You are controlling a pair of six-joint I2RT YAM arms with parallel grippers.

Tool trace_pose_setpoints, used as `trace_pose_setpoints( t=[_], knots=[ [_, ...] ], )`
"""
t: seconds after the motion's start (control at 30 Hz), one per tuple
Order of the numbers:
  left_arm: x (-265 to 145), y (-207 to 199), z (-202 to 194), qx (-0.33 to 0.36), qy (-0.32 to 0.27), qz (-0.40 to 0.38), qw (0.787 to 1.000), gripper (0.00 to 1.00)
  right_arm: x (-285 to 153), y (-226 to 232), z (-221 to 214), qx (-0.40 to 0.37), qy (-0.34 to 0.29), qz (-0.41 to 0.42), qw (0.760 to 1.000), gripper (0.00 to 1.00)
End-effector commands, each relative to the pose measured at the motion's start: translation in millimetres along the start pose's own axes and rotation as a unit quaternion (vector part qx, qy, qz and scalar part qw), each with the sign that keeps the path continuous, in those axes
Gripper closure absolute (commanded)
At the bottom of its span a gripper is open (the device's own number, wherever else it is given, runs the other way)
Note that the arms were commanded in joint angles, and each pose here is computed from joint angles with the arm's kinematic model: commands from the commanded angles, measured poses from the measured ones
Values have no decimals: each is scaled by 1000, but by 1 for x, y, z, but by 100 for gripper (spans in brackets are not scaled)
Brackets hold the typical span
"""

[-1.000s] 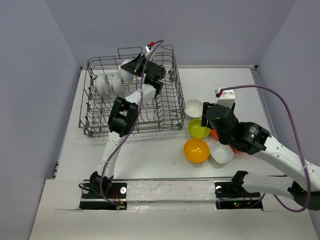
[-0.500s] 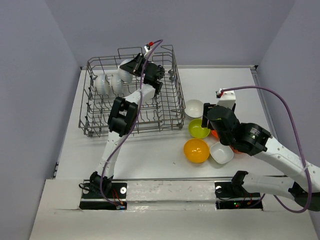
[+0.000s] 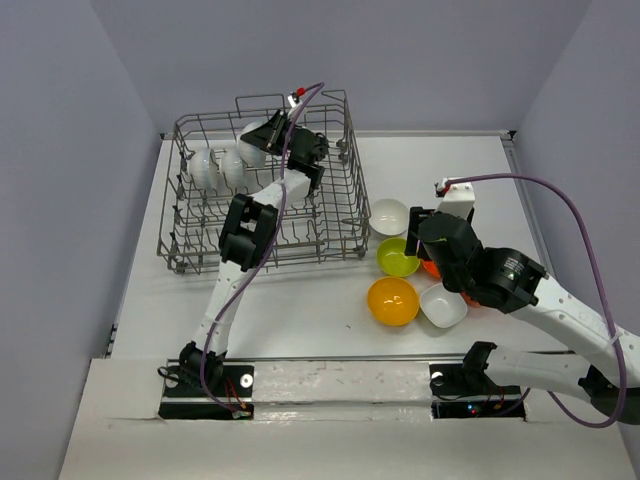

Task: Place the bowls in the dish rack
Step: Insert the bowl into the dish rack.

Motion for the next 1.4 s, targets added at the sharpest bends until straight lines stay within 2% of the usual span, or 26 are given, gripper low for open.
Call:
trace_pose_setpoints(
  t=[0.0, 0.8, 1.13, 1.37],
  knots=[
    [-5, 21, 3, -104, 52, -8, 993, 100, -1, -3, 1, 15, -9, -5, 1000, 32],
    [-8, 0, 4, -78, 41, -7, 996, 100, 1, -3, -3, 8, -6, -9, 1000, 32],
    [-8, 2, 7, -78, 41, -5, 996, 100, 2, -3, -6, 2, -6, -7, 1000, 31],
    [-3, 19, 15, -87, 41, 0, 995, 100, 1, -4, -4, 2, -8, -4, 1000, 31]
  ],
)
Point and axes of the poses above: each gripper's point midway between its finger pads, its own x axis out along the fingers, its own y axis along the line the jaws close on, z = x × y, the point moved 8 cm from there along -x, back along the fingers, and after that the axes turned 4 degrees about -x, right-handed, at the moved point
